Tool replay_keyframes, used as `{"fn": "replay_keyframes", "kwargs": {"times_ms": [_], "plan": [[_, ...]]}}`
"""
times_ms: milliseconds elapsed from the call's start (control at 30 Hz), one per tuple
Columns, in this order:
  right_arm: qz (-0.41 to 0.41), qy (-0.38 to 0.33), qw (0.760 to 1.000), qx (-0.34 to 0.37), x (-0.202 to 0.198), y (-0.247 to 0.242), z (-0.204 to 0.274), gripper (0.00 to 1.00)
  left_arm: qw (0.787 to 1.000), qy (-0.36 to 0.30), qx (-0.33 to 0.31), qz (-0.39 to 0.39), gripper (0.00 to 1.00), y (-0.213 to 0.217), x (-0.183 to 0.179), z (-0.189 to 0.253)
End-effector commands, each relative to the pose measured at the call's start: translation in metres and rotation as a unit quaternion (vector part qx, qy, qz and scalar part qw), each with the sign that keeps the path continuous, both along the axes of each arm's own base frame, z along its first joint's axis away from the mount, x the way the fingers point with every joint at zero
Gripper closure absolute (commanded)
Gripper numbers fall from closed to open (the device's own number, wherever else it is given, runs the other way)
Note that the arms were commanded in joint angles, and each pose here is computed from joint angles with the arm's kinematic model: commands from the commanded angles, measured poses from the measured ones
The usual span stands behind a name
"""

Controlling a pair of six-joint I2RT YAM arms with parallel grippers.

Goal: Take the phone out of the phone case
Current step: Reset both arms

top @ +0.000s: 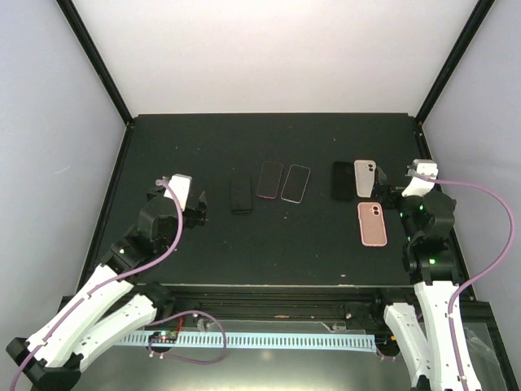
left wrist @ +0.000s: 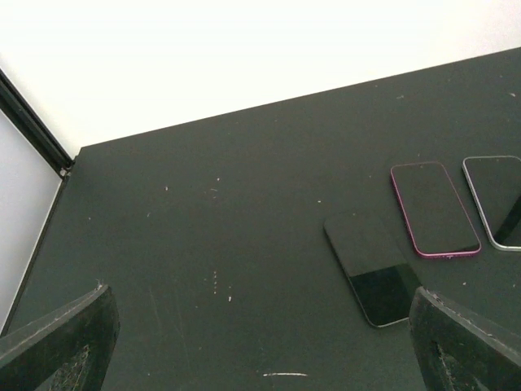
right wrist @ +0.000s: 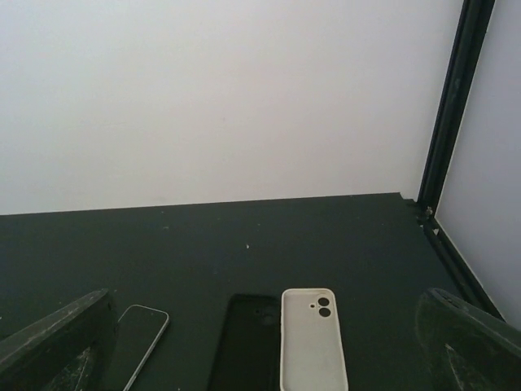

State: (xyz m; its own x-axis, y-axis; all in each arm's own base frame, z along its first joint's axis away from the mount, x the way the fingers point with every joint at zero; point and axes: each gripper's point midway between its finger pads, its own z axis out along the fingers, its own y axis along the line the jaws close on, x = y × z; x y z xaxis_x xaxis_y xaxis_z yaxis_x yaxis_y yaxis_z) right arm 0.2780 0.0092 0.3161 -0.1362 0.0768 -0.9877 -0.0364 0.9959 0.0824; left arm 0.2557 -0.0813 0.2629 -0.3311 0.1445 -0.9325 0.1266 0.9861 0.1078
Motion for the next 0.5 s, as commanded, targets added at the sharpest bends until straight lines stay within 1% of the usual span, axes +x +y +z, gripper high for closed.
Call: {"fn": "replay_keyframes", "kwargs": {"times_ms": [0,467], "plan": [[-0.011,-0.022,1.0,0.003,0.0002,-0.0033,0.0134,0.0,1.0,-0.002,0.003,-0.005,0.01,-0.0005,0.0001,0.0043],[0.001,-0.019,1.0,0.001,0.0016,0.0007,0.0093,0.0,1.0,0.004,0.005,-0.008,0.01,-0.0025,0.0013,0.0013]]}}
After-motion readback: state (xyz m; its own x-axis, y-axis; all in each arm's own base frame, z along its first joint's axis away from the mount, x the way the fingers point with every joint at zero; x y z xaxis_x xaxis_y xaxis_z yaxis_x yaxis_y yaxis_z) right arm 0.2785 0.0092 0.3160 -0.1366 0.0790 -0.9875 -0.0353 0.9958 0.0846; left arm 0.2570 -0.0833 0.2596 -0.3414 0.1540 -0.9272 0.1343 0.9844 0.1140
